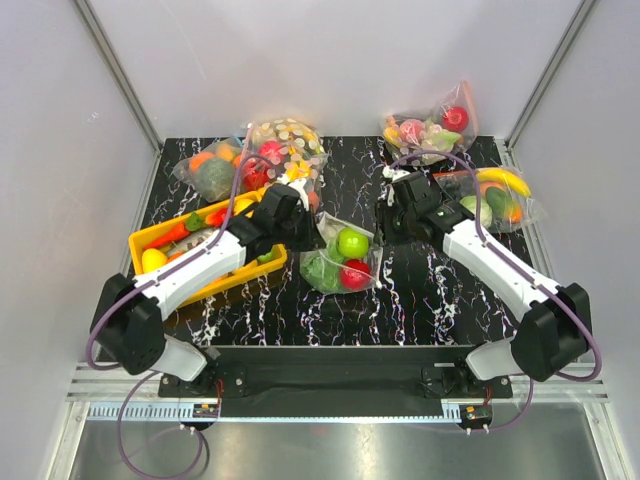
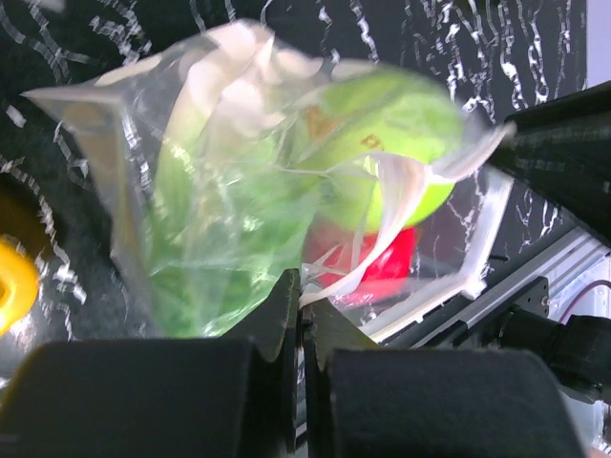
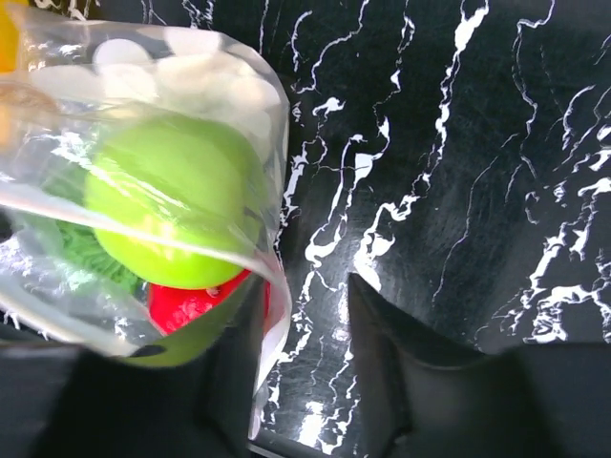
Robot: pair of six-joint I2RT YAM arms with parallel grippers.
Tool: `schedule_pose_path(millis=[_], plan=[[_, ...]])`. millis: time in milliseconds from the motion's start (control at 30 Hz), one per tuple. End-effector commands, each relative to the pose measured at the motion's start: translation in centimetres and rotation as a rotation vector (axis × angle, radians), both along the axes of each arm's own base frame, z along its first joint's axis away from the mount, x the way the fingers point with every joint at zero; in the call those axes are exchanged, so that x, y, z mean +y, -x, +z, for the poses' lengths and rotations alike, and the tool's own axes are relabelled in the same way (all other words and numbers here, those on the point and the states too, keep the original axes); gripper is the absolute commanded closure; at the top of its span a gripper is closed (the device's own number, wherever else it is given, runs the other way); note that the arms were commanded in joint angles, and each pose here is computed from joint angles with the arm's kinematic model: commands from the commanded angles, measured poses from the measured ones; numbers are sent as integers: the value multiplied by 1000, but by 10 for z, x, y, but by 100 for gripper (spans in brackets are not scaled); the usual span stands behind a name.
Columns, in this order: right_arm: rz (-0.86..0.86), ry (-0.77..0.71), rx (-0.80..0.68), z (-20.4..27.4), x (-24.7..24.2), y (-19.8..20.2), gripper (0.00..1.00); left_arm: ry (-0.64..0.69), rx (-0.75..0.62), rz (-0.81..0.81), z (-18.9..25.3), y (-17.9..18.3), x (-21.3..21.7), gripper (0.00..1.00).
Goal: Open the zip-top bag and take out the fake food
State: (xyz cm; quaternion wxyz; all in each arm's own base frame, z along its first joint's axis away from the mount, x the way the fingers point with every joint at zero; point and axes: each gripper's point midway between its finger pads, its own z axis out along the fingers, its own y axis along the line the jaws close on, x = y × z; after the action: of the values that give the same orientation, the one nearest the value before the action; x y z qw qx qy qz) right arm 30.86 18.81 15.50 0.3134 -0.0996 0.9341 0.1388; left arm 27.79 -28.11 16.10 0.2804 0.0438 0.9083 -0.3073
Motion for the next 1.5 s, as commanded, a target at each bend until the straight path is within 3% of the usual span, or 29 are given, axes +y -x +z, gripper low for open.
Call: schedule_pose_path(millis=[0, 333, 700, 967, 1467], plan=[[38, -45, -118, 50, 5, -6, 49, 74, -98, -75, 36, -17, -23, 100], [181, -186, -129, 94, 32, 22, 44, 98, -83, -121, 34, -21, -37, 100], [237, -305, 51, 49, 83, 51, 42, 110, -69, -134, 34, -24, -44, 100], [136, -196, 24, 20, 66, 33, 38, 102, -61, -134, 31, -24, -43, 100], [94, -153, -9, 2, 67, 11, 24, 94, -51, -150, 30, -23, -46, 100]])
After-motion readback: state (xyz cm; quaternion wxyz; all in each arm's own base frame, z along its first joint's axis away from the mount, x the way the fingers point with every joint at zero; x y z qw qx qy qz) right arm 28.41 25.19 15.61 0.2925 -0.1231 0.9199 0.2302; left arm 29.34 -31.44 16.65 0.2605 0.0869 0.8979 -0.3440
